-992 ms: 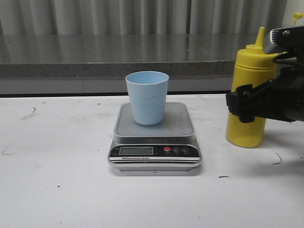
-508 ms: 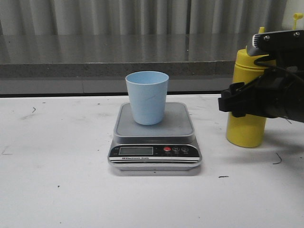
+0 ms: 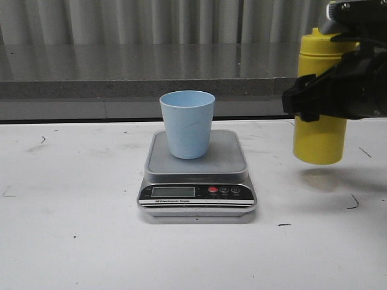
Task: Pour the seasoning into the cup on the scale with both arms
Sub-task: 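Lift the yellow bottle with the right gripper and tilt it toward the cup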
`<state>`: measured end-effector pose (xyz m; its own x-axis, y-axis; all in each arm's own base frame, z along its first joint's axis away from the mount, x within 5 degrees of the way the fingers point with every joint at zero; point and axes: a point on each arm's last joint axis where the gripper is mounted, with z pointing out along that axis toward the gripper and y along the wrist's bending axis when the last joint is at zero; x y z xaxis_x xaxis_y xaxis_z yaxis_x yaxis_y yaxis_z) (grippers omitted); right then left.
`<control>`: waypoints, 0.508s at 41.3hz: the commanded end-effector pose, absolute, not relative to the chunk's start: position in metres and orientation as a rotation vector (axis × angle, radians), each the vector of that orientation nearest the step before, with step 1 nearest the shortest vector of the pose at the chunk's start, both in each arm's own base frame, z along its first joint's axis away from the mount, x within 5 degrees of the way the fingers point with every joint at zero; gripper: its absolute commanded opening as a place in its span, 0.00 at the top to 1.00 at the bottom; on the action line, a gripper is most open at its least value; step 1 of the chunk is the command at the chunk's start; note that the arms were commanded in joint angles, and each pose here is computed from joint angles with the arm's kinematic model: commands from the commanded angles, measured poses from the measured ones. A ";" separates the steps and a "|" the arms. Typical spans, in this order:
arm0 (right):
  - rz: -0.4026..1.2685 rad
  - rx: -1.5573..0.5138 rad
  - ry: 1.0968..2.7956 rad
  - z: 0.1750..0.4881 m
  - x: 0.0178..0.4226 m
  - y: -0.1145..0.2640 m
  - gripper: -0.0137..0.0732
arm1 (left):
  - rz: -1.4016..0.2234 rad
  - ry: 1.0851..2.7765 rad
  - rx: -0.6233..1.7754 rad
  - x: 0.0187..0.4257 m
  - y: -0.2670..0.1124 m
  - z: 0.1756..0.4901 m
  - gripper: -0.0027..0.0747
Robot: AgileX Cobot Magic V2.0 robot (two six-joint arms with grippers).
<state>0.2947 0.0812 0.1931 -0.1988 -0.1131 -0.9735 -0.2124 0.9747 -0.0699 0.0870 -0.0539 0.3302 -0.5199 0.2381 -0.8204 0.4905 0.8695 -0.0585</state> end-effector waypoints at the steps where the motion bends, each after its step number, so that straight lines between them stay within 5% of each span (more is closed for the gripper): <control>1: 0.053 -0.332 1.672 0.241 0.300 0.085 0.45 | -0.387 2.042 0.501 0.089 -0.056 0.344 0.52; 10: -0.010 -0.600 1.860 0.296 0.313 0.098 0.45 | -0.387 2.042 0.501 0.089 -0.056 0.344 0.52; 21: -0.434 -1.145 1.847 0.333 0.325 0.138 0.45 | -0.387 2.042 0.501 0.089 -0.056 0.344 0.52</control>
<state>0.3243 0.1264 0.2998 -0.3059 -0.7396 -0.5995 -0.5615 0.6486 -0.5138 0.0870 -0.0539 0.3302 -0.5199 0.2381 -0.8204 0.4905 0.8695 -0.0585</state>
